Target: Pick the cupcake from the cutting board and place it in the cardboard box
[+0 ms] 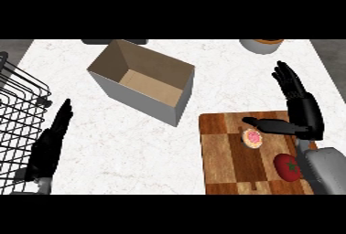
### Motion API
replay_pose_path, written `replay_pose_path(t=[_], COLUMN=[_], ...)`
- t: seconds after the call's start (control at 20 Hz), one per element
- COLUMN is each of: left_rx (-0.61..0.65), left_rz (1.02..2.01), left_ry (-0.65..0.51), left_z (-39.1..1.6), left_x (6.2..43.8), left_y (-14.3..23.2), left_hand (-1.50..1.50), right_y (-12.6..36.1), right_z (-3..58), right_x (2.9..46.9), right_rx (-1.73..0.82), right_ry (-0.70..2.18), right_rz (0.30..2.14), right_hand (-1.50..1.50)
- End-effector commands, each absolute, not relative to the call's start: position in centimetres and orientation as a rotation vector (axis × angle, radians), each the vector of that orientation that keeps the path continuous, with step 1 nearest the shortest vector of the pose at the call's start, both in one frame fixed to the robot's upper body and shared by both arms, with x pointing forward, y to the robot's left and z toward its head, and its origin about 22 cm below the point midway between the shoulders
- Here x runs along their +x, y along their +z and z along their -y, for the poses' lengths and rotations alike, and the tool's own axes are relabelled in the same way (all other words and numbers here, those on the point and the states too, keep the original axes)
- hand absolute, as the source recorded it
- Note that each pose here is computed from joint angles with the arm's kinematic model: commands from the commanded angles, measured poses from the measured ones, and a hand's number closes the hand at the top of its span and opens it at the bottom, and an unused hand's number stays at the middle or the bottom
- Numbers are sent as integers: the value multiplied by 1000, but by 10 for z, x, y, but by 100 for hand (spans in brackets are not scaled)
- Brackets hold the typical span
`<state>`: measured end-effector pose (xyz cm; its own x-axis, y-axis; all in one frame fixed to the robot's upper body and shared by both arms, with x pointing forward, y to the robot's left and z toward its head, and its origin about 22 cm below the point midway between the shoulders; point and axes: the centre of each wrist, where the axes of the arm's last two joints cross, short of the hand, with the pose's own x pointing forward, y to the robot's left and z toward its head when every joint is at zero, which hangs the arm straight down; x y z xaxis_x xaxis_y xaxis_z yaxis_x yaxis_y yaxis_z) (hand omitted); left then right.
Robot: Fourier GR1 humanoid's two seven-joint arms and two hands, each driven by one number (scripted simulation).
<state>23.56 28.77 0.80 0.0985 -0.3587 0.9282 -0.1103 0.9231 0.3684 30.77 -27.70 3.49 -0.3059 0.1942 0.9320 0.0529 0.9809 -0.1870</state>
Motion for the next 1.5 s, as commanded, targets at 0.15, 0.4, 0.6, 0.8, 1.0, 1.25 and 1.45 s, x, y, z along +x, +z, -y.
replay_pose_path(t=[0.15, 0.4, 0.6, 0.8, 1.0, 1.25, 1.45], left_rx=[376, 378, 398, 372, 387, 387, 398], left_rz=[1448, 1445, 1451, 1460, 1451, 1436, 1447], left_ry=[-215, -183, -198, -203, -210, -191, -213], left_z=[-285, -279, -292, -297, -282, -277, -278], left_x=[231, 244, 238, 241, 233, 233, 245], left_y=[0, 13, 7, 17, 4, 14, -5], left_hand=[0, 0, 0, 0, 0, 0, 0], right_y=[68, 102, 118, 122, 119, 100, 114], right_z=[325, 354, 339, 297, 271, 254, 243], right_x=[313, 311, 307, 308, 291, 285, 281], right_rx=[-397, -474, -476, -408, -400, -460, -501], right_ry=[593, 978, 1223, 1319, 1326, 1276, 1292], right_rz=[1790, 1521, 1296, 1192, 1134, 1100, 1083], right_hand=[-150, -150, -150, -150, -150, -150, -150])
